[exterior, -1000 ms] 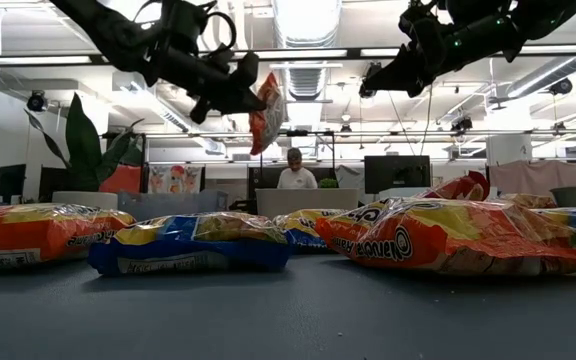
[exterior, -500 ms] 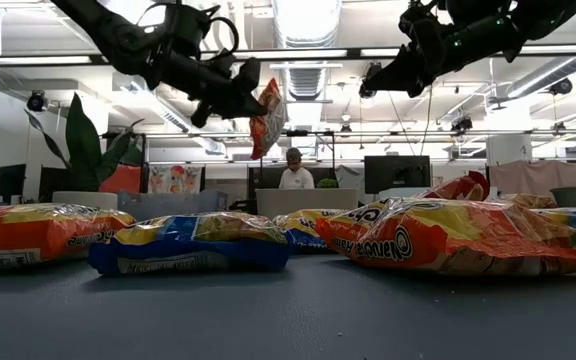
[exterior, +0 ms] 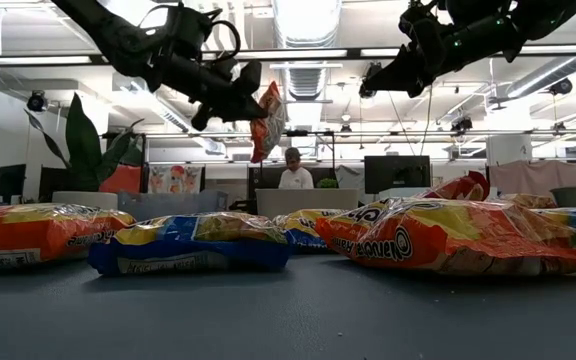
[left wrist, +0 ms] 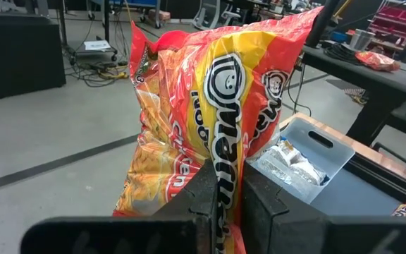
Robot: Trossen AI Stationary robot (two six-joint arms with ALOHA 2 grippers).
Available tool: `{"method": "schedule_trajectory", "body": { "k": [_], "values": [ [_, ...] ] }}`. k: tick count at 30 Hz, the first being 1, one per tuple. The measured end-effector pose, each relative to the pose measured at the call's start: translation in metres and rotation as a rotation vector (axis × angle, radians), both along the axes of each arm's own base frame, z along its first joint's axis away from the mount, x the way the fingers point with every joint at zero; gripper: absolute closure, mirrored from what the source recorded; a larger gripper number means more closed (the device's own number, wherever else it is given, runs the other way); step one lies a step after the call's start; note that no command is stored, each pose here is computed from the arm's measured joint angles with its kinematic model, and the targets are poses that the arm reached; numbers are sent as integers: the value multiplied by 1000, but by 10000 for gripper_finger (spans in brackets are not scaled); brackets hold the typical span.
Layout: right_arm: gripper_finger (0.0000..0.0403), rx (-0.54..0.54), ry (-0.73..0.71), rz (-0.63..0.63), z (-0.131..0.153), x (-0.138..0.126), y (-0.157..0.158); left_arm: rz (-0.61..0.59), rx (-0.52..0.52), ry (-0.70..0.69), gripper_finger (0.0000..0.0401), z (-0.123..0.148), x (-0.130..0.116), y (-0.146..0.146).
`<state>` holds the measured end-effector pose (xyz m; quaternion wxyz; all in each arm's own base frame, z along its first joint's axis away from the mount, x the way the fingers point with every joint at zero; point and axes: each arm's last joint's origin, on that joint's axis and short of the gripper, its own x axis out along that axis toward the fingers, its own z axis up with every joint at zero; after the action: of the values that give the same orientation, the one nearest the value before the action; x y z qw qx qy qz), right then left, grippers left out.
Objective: Sort Maruchan noodles
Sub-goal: Put the top orange noodle pack into the white bin
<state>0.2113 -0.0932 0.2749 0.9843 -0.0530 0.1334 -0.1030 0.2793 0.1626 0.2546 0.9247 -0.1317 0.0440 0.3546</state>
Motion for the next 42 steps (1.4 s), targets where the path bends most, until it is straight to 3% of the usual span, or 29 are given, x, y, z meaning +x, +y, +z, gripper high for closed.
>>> {"method": "schedule_trajectory", "body": {
  "k": [14, 21, 31, 42],
  "values": [
    [394, -1, 0, 0, 0, 0, 0, 18, -88, -85, 383, 0, 0, -1],
    [394, -2, 1, 0, 0, 0, 0, -58, -235, -197, 383, 3, 2, -2],
    [394, 0, 0, 0, 0, 0, 0, 60, -583, -265, 383, 9, -7, 21],
    [394, -2, 1, 0, 0, 0, 0, 123, -685, -210, 383, 47, -7, 39]
  ]
}}
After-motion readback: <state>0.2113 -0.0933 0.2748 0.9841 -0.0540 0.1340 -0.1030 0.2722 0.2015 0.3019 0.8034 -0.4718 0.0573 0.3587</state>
